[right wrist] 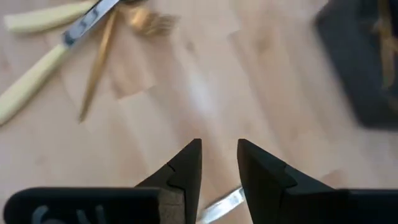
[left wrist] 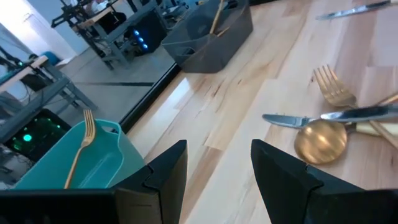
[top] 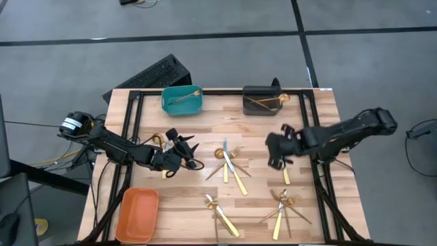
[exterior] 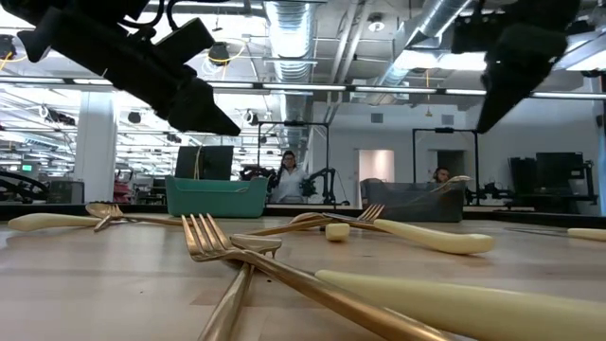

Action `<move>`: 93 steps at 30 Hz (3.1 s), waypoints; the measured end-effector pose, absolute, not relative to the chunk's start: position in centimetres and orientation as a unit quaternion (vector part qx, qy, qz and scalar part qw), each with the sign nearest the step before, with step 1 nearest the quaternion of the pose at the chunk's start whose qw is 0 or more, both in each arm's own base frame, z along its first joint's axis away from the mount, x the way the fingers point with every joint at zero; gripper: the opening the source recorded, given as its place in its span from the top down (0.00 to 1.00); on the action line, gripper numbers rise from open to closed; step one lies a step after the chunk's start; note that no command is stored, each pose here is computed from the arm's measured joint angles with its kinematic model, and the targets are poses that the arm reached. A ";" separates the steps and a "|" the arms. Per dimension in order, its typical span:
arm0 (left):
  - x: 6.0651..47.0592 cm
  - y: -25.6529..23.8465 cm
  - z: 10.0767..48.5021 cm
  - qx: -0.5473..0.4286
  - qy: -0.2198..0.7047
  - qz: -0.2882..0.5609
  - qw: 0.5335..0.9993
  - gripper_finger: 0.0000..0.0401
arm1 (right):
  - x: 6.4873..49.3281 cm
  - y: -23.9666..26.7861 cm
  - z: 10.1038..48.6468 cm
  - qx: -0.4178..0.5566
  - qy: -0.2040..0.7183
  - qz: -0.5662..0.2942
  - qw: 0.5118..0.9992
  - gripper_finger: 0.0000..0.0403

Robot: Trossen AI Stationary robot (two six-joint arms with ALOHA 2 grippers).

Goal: Sort silverware by color (type)
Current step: Put the yellow table knife into the orange bin

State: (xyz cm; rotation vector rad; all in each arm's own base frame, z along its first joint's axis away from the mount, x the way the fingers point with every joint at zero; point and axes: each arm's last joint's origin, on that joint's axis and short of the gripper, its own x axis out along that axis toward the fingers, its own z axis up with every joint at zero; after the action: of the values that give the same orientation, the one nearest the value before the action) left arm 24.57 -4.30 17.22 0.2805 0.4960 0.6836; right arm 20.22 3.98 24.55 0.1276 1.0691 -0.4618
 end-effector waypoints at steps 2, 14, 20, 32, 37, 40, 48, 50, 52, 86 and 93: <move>24.6 -4.0 17.2 0.136 0.242 0.334 0.901 0.58 | 20.5 5.0 23.9 0.077 0.512 -0.221 0.827 0.68; 25.0 -0.8 17.2 0.130 0.261 0.368 0.883 0.58 | 19.7 7.5 21.0 0.171 0.570 -0.337 0.730 0.73; 25.5 0.7 17.4 0.119 0.260 0.344 0.894 0.58 | 18.9 9.3 20.9 0.217 0.572 -0.332 0.718 0.76; 26.7 1.4 19.2 0.146 0.187 0.272 0.933 0.58 | 21.4 11.7 19.3 0.227 0.548 -0.257 0.763 0.75; 26.8 1.4 19.6 0.187 0.181 0.263 0.929 0.58 | 21.5 11.5 19.0 0.262 0.538 -0.294 0.745 0.75; 26.9 1.6 19.3 0.196 0.195 0.216 0.937 0.58 | 21.3 11.9 19.0 0.282 0.530 -0.305 0.739 0.75; 26.8 2.8 19.0 0.135 0.194 0.188 0.953 0.58 | 19.1 11.6 19.0 0.286 0.529 -0.417 0.682 0.75; 26.8 2.9 19.0 0.134 0.194 0.190 0.953 0.58 | 18.8 11.5 19.0 0.275 0.533 -0.427 0.677 0.74; 26.8 3.0 19.0 0.133 0.195 0.191 0.953 0.58 | 18.7 11.3 19.0 0.269 0.532 -0.433 0.676 0.72; 26.6 3.0 18.6 0.096 0.209 0.201 0.952 0.58 | 18.1 7.1 12.9 0.300 0.552 -0.418 0.656 0.78; 26.7 2.7 18.5 0.057 0.201 0.192 0.959 0.58 | 18.5 6.7 13.2 0.286 0.520 -0.413 0.691 0.84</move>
State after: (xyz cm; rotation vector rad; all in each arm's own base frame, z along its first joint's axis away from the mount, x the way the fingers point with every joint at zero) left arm 26.72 2.71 18.51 0.1161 0.4073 0.3893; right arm 18.54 6.72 13.23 0.6394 1.1627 -0.9241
